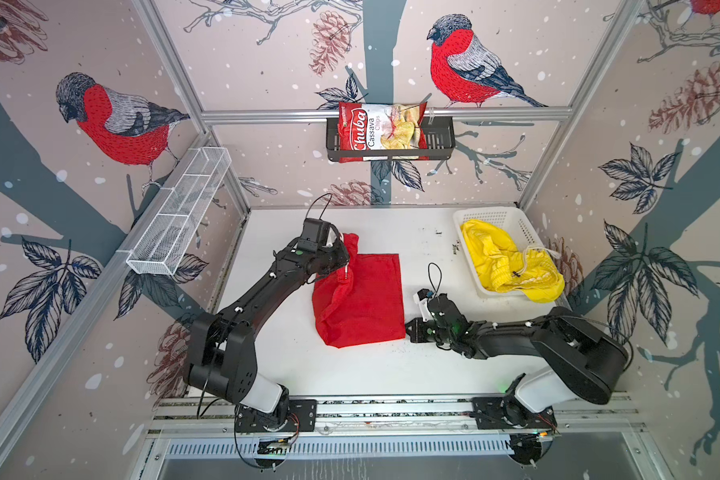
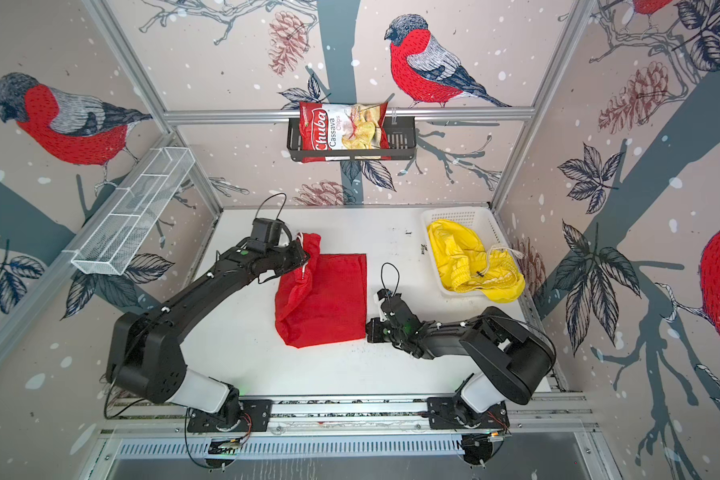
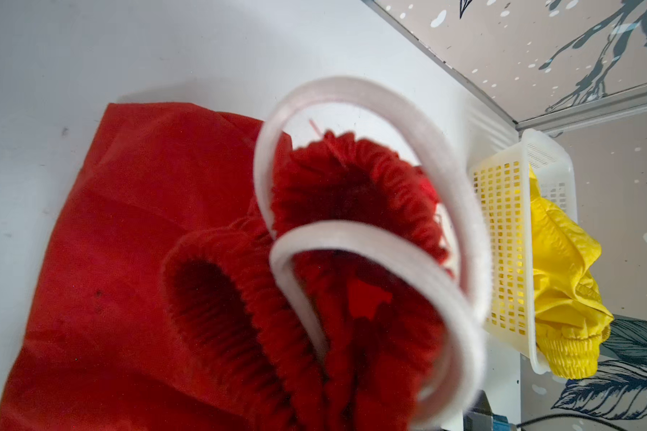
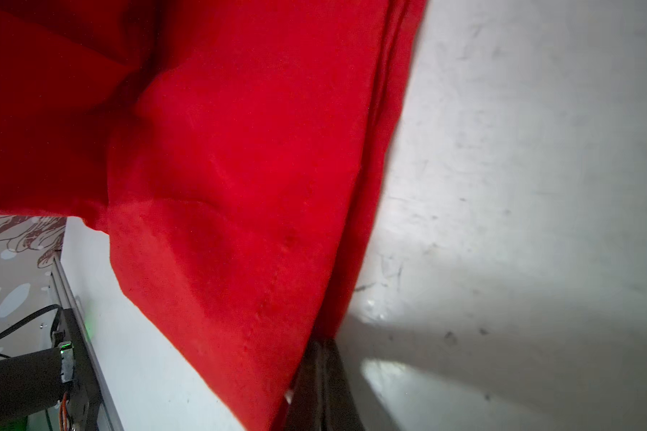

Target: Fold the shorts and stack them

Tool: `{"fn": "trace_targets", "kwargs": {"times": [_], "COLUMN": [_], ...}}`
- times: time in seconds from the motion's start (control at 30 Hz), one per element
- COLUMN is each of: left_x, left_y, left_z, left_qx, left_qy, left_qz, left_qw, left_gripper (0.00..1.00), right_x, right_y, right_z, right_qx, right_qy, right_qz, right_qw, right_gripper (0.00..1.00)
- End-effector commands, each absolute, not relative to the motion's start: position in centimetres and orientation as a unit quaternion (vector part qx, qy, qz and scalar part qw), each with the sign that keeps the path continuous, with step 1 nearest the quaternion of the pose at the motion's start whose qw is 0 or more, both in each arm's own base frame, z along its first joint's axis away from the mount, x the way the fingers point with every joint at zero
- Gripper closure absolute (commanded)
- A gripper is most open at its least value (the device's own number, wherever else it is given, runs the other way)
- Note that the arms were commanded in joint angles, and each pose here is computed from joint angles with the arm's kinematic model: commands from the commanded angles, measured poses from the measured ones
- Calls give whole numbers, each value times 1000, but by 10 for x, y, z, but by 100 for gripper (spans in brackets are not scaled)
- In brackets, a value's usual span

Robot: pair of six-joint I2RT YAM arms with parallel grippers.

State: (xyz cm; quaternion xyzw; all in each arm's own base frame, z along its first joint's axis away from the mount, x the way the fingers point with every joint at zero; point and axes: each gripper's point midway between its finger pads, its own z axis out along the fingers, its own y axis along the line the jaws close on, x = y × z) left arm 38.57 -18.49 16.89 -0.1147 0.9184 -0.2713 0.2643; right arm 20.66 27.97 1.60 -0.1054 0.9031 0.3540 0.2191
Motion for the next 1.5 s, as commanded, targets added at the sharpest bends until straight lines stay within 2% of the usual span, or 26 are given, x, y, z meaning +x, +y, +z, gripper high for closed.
{"fn": "trace_targets", "kwargs": {"times": [0.0, 0.33, 0.63, 0.67, 0.73, 0.8, 0.9, 0.97, 1.2, 1.3, 1.4, 1.47], "left_x": [386, 382, 379, 378, 373, 366, 356, 348, 331, 326, 323, 321], "left_y": [-196, -262, -298, -301, -310, -321, -336, -343, -363, -360, -347, -336], "left_z": [159, 109, 87, 85, 81, 79, 80, 83, 125, 140, 140, 136], "left_qx": [-117, -93, -87, -87, -82, -72, -62, -56, -17, -2, 9, 13], "left_qy": [926, 946, 949, 949, 948, 944, 938, 933, 887, 882, 893, 901], "left_qz": [-255, -255, -261, -263, -274, -293, -321, -340, -448, -454, -427, -410], "left_qw": [253, 178, 155, 153, 143, 131, 116, 105, 109, 125, 139, 143], "left_gripper": [100, 100, 98, 90, 65, 58, 38, 30, 30, 29, 39, 46], "right_x": [201, 195, 190, 189, 188, 189, 190, 191, 198, 204, 216, 227], "right_y": [272, 276, 276, 276, 276, 274, 268, 261, 229, 215, 206, 205], "right_z": [-2, -13, -16, -18, -21, -23, -25, -24, -24, -16, 6, 28], "right_qx": [-90, -101, -106, -106, -105, -101, -87, -75, -20, -1, 8, 8], "right_qy": [914, 912, 910, 910, 911, 913, 916, 917, 929, 932, 928, 921], "right_qz": [338, 348, 355, 356, 356, 354, 351, 350, 324, 308, 294, 293], "right_qw": [203, 191, 186, 184, 179, 177, 175, 176, 178, 192, 226, 257], "right_gripper": [97, 99, 99, 99, 99, 99, 99, 99, 99, 98, 94, 85]}}
